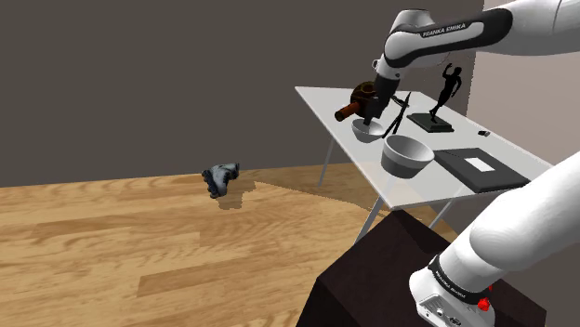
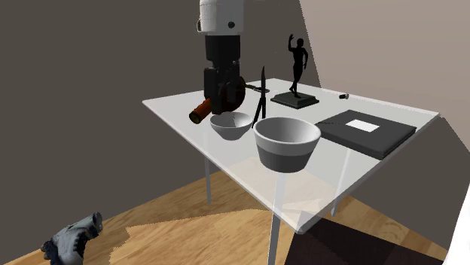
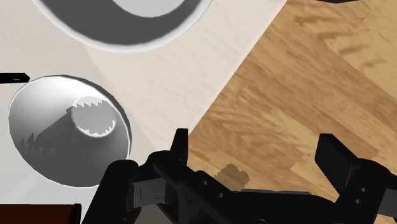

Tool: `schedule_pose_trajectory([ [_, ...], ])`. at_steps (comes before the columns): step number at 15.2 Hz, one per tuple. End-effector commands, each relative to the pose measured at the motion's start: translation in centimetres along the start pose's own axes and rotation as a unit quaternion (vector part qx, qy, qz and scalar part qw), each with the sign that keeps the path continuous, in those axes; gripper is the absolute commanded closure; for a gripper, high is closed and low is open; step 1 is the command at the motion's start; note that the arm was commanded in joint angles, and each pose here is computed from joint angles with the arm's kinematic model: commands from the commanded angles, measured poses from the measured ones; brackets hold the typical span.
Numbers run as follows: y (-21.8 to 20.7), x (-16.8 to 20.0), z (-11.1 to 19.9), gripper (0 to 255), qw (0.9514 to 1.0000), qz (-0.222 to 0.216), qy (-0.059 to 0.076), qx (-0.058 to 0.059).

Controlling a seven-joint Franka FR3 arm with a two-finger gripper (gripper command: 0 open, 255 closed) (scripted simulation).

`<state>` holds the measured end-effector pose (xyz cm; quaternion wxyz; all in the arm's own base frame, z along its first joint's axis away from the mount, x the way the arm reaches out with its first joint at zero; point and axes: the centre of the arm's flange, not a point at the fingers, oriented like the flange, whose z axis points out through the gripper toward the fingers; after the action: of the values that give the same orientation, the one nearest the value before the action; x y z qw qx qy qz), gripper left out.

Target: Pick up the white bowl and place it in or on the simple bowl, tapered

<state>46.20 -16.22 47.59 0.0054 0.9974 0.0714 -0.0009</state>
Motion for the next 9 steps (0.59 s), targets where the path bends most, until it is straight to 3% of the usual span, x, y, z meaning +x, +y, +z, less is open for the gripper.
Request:
schedule_pose_trajectory([
  [1,2.0,1.2,1.1,0,1.0,-0.003,-0.005,-0.003],
  [9,10.1,6.4,5.5,0,0.9995,-0.016,-0.023,-0.015],
])
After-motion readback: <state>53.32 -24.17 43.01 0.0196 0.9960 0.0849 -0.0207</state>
